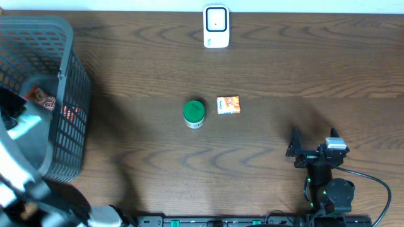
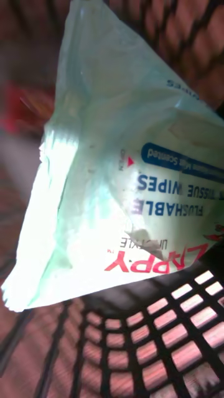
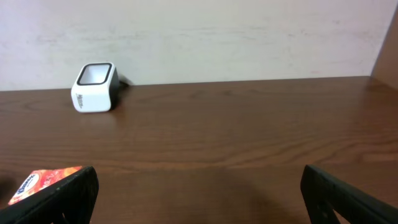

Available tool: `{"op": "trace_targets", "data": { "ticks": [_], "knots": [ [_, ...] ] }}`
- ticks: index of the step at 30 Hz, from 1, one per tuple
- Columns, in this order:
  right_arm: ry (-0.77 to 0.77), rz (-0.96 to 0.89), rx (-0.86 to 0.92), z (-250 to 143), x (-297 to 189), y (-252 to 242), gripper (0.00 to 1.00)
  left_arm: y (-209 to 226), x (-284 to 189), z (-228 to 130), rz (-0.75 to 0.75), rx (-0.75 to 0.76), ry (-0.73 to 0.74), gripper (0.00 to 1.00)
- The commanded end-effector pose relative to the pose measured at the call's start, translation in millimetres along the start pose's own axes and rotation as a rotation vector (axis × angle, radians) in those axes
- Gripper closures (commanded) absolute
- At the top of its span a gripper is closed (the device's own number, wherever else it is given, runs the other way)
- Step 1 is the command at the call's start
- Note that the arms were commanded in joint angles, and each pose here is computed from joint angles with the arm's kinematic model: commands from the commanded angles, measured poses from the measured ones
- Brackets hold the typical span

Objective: Scan the item barcode
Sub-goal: 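Reach into the basket and grasp the mint-green wipes pack with left gripper, then carry the wipes pack right of the Kleenex pack and release it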

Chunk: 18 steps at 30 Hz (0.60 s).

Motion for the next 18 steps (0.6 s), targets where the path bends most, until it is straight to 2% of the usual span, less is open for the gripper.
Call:
{"op": "trace_targets", "data": {
  "ticks": [1, 10, 18],
  "knots": [
    [-0.002, 0.001, -0.005, 0.0, -0.3, 0.7, 0.01, 0.7, -67.7, -7.2, -0.235, -0.013, -0.082, 0.71],
    [-0.002, 0.001, -0.005, 0.0, -0.3, 0.7, 0.01, 0.5, -161.0, -62.1, -0.625, 0.105, -0.107, 0.71],
    [-0.002, 0.001, -0.005, 0.0, -0.3, 0.7, 0.01, -32.2, -183.5, -122.2, -0.755, 0.356, -0.007, 0.71]
  ]
}}
Point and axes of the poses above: each gripper's point midway between its finger pads, its own x axis out along the fingers, its own y axis along the line the jaws close on, z = x × y, the point moved 9 cm from there along -x, back along the fingers, and after that the axes turned 15 degrees about -x, right-handed, at the moved point
